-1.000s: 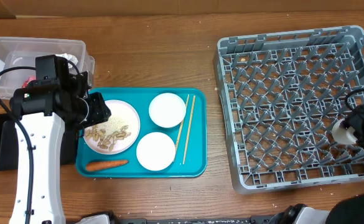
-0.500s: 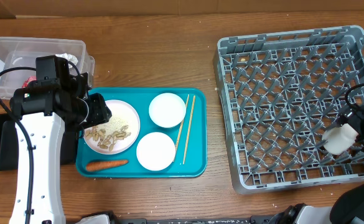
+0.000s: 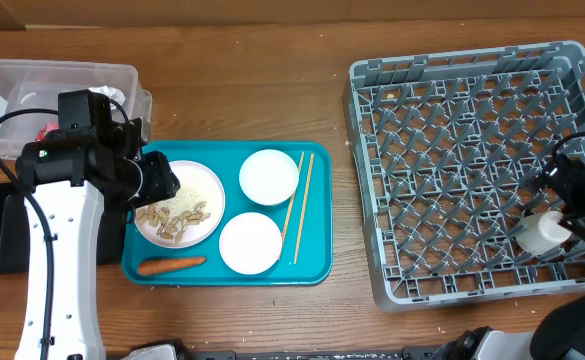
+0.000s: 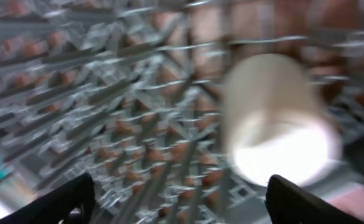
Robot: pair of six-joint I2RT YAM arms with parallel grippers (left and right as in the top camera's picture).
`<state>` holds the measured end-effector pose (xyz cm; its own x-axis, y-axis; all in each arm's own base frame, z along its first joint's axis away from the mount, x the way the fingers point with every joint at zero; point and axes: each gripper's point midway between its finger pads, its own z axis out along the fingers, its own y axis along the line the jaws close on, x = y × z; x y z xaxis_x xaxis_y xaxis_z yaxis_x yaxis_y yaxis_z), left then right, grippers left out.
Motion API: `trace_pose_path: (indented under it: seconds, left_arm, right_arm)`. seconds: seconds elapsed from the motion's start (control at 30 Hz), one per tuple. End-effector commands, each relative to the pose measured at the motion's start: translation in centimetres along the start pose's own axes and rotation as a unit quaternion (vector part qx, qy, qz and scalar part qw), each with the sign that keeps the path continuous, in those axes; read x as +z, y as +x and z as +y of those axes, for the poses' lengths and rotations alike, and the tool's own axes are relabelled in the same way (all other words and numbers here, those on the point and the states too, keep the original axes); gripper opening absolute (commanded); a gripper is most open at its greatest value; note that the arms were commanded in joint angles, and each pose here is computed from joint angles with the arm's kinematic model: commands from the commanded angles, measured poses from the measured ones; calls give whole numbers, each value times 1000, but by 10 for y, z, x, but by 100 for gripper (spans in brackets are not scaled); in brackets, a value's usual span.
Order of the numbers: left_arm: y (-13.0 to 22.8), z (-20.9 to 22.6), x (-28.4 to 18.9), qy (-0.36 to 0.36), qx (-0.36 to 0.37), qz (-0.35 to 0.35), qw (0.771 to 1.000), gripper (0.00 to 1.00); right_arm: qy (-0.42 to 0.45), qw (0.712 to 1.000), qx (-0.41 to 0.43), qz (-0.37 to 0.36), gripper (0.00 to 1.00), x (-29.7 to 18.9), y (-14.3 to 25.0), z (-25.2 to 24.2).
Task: Sort waste into correct bins and load items into the dishwasher
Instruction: 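Place the bowl upside down in the rack's right side with the right gripper, then move the right gripper to the white bowl on the tray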
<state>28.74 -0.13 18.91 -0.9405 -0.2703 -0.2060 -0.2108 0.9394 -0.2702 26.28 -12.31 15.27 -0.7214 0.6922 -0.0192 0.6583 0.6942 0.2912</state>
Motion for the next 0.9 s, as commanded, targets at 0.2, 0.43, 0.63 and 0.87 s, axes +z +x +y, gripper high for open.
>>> trace_pose_path:
  seconds: [0.2,0.43,0.63,0.87]
  left_arm:
    - [-1,-3,-4,-1,15,-7,1000,48]
    - [-1,-2,-4,-1,14,-5,1000,50]
    - [-1,-2,-2,-2,14,-3,1000,51]
    - [1,-1,1,-2,12,3,1000,51]
  right_arm:
    - [-174,948,-263,-51,86,-42,53,146]
    - [-202,892,-402,-48,84,-20,123,246]
    - [-169,871,-461,-30,84,39,177,299]
    - [-105,889,-446,19,72,137,215,315]
